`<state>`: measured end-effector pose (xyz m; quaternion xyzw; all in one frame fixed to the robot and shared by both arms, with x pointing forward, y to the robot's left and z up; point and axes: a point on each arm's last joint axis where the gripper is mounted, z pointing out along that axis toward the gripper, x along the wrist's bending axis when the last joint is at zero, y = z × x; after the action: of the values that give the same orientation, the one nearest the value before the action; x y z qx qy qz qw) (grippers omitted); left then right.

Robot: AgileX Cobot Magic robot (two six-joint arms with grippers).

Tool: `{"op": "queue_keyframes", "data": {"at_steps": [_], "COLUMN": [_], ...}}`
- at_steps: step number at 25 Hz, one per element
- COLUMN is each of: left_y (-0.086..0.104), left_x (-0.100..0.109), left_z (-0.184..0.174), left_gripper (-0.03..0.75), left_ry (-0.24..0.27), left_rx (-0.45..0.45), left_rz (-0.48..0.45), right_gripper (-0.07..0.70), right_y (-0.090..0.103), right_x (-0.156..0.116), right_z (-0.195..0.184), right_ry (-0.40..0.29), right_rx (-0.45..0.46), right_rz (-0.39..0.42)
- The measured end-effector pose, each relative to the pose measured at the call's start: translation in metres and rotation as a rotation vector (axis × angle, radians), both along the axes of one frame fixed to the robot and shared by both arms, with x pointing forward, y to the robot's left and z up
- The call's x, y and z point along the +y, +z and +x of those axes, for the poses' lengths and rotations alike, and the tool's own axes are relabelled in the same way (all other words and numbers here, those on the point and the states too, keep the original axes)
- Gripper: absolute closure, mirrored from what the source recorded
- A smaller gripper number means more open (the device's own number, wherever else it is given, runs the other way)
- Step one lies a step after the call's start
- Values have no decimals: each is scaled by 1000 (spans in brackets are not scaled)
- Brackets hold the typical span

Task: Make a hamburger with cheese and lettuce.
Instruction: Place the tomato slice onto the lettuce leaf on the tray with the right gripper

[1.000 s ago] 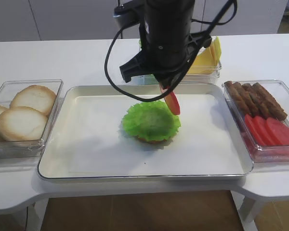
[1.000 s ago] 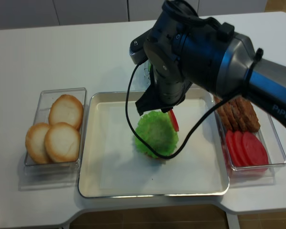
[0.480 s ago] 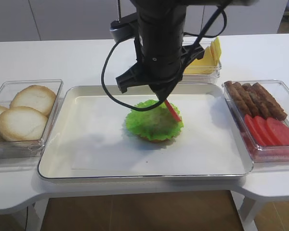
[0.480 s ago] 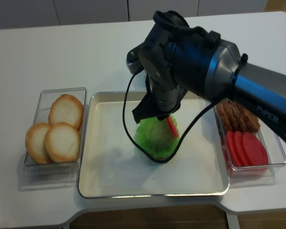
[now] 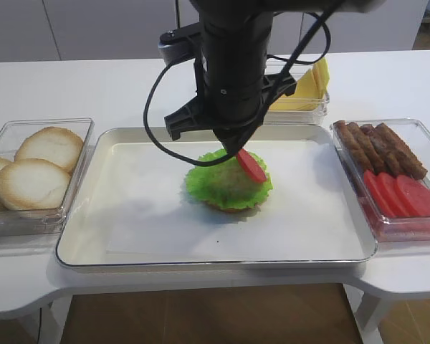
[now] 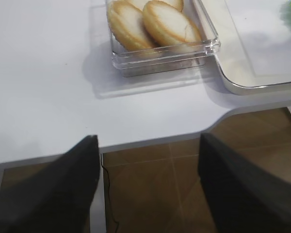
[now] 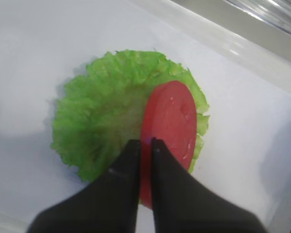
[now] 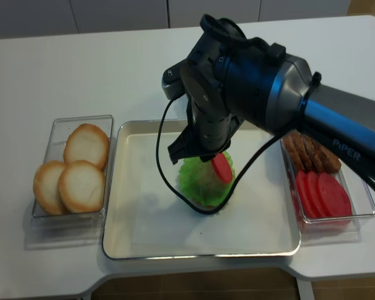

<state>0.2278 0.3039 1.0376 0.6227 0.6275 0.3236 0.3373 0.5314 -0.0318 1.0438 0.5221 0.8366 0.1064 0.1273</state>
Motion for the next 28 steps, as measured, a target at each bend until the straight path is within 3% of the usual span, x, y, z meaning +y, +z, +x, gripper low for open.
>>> {"op": "queue_keyframes", "data": {"at_steps": [4,13,23,28], "left_y": [0,0,0,0], "left_x": [0,0,0,0], "left_z": [0,0,0,0], "left_gripper": [249,249,249,249], "left_ry": [0,0,0,0], "left_rx": [0,0,0,0], "left_rz": [0,0,0,0], "right_gripper": [570,398,381,379], "right_y": [0,0,0,-2], "right_x": [0,2,2,-6], "right_z": [0,0,-2,-4], "right_ry": [1,0,3,63], "right_rx": [-1,3,20,91], "right_rz": [5,26,22,-39]}}
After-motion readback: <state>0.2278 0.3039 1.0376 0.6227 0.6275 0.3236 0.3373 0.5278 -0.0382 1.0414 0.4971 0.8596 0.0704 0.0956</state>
